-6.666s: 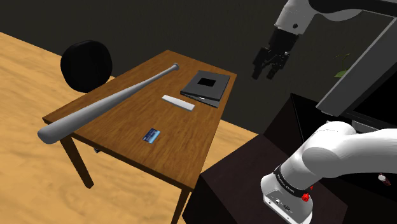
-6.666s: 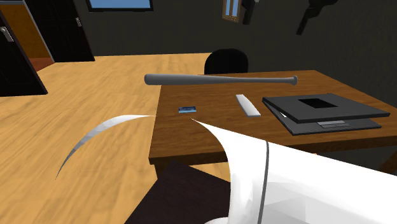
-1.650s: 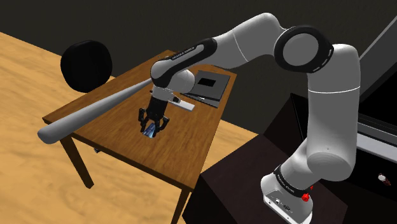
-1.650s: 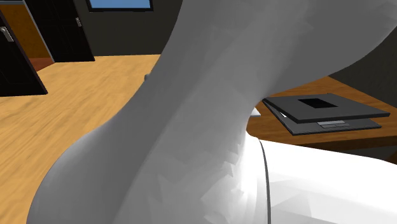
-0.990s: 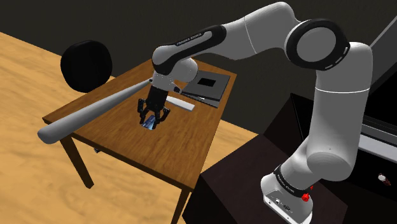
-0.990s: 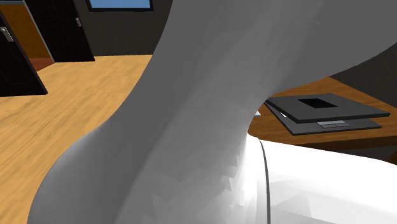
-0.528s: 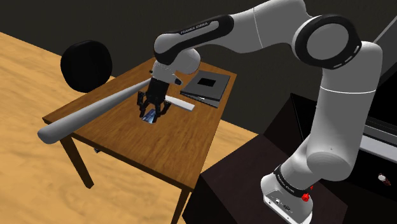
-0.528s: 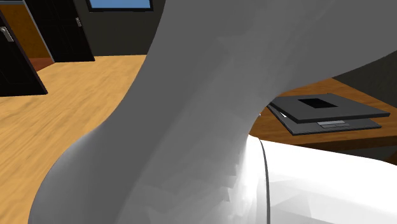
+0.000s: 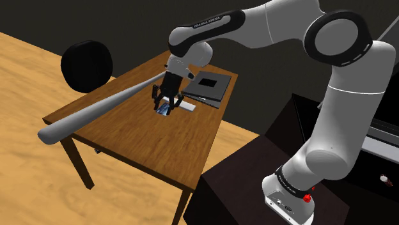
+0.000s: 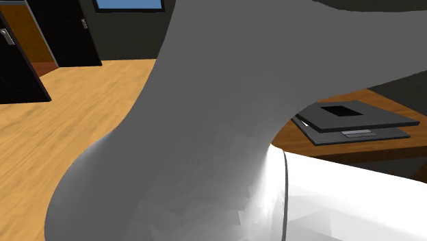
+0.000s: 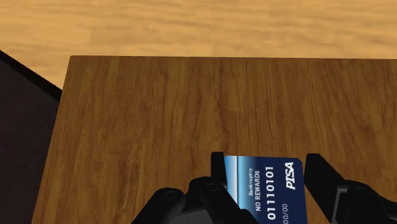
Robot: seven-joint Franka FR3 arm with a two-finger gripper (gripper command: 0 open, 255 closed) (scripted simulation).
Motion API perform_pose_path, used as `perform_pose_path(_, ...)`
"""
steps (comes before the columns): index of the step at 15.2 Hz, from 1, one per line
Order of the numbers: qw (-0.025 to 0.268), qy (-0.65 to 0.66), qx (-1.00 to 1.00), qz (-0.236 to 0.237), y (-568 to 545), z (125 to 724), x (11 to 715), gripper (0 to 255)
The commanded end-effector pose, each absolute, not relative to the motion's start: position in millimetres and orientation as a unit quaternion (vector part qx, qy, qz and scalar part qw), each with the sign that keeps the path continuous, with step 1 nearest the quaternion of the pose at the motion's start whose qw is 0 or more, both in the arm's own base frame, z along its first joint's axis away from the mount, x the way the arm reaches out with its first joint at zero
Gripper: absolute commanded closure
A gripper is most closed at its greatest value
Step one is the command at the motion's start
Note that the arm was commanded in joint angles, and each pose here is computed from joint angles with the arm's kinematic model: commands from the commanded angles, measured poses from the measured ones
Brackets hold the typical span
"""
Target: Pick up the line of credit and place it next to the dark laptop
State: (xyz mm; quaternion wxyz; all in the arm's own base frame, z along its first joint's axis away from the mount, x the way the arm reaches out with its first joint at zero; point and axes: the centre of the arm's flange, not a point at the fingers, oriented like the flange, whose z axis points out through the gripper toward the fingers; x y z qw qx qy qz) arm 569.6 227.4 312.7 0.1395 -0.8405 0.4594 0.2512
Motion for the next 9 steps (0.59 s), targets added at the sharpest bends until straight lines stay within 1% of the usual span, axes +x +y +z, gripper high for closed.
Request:
perform_pose_path(1, 0.140, 0.459, -0.841, 0.252, 200, 311, 570, 255)
perform_pose_path(9, 0.140, 0.459, -0.841, 0.252, 95, 311, 581, 255)
